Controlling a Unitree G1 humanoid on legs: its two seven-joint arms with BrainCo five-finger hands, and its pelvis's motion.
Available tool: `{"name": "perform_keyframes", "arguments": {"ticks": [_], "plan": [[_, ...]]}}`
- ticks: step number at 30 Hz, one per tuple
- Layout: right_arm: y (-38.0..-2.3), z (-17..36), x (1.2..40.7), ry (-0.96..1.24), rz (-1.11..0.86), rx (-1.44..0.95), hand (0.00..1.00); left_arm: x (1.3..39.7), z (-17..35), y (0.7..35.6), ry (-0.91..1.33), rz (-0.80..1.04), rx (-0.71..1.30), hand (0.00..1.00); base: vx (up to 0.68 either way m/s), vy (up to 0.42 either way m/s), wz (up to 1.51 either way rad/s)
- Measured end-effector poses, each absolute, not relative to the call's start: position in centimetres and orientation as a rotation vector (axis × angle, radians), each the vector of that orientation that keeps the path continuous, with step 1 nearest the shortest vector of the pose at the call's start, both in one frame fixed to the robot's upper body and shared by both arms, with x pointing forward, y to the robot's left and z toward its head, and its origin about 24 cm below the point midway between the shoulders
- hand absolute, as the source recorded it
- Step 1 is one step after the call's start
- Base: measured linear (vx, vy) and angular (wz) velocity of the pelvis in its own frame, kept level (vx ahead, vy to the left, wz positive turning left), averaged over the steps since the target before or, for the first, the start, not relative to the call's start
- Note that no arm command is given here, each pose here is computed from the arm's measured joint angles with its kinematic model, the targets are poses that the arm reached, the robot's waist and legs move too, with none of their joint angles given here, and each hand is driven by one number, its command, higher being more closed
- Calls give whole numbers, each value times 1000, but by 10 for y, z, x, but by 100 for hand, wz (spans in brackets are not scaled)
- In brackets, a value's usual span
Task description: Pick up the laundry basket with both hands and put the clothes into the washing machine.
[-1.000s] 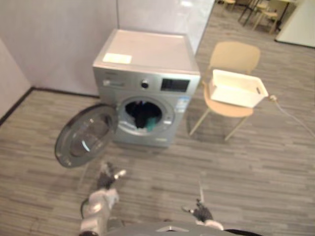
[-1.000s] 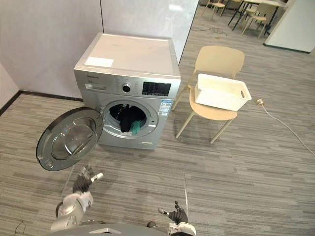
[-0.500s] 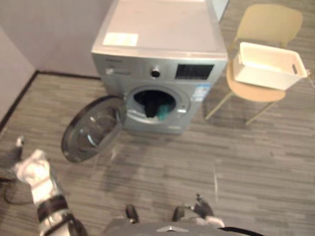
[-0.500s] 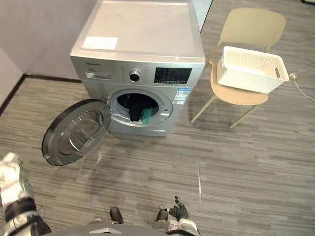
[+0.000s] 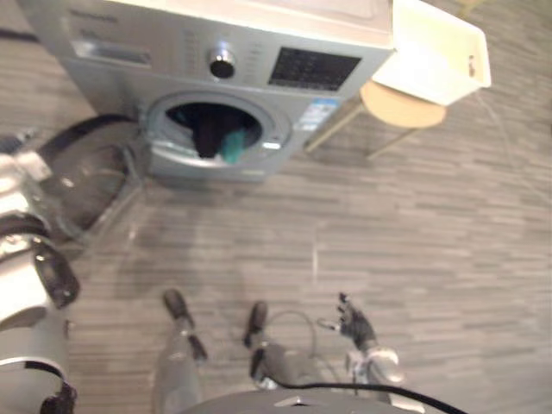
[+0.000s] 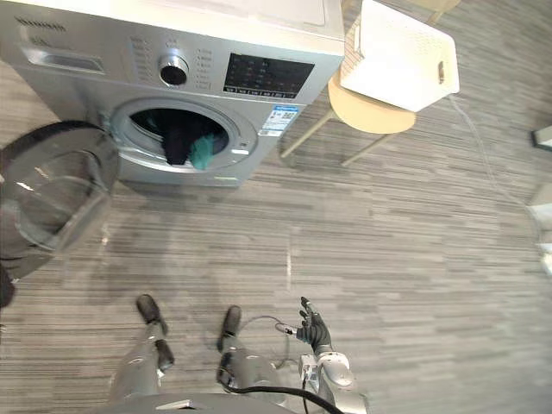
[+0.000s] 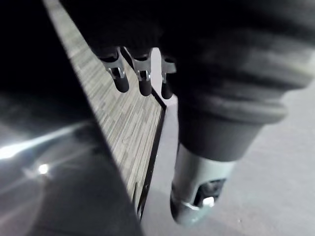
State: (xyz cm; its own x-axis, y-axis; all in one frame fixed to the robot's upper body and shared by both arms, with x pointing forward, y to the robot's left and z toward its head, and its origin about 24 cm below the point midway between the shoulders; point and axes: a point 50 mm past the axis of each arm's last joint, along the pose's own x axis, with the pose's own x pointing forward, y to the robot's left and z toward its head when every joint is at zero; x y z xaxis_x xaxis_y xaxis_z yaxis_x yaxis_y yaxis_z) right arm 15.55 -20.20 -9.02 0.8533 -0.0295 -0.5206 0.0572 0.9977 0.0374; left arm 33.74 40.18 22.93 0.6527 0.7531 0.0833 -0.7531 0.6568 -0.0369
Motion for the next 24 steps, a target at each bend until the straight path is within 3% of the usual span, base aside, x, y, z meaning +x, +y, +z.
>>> {"name": "perform_keyframes", "arguments": {"ticks": [7, 12, 15, 17, 18, 21, 24], "plan": [[-191, -55, 169, 384, 49, 59, 0, 300, 268, 441, -150, 952, 138, 0, -13, -42, -44], [-194, -47, 166, 371, 121, 34, 0, 291, 219, 450, -17, 865, 138, 0, 60, -10, -25], [-206, -45, 166, 379, 144, -13, 0, 282, 153, 443, 130, 750, 159, 0, 104, 6, -6], [-213, -56, 160, 428, 106, -5, 0, 250, 60, 425, 246, 759, -7, 0, 90, 43, -22], [-216, -66, 154, 484, 95, -24, 0, 217, 0, 405, 424, 732, -41, 0, 209, 25, 5], [-208, -83, 148, 559, 89, -4, 0, 123, -101, 354, 916, 645, -45, 0, 204, -25, 19], [-203, -99, 129, 644, 71, 16, 0, 51, -138, 319, 1226, 554, -3, 0, 89, -160, 63]]}}
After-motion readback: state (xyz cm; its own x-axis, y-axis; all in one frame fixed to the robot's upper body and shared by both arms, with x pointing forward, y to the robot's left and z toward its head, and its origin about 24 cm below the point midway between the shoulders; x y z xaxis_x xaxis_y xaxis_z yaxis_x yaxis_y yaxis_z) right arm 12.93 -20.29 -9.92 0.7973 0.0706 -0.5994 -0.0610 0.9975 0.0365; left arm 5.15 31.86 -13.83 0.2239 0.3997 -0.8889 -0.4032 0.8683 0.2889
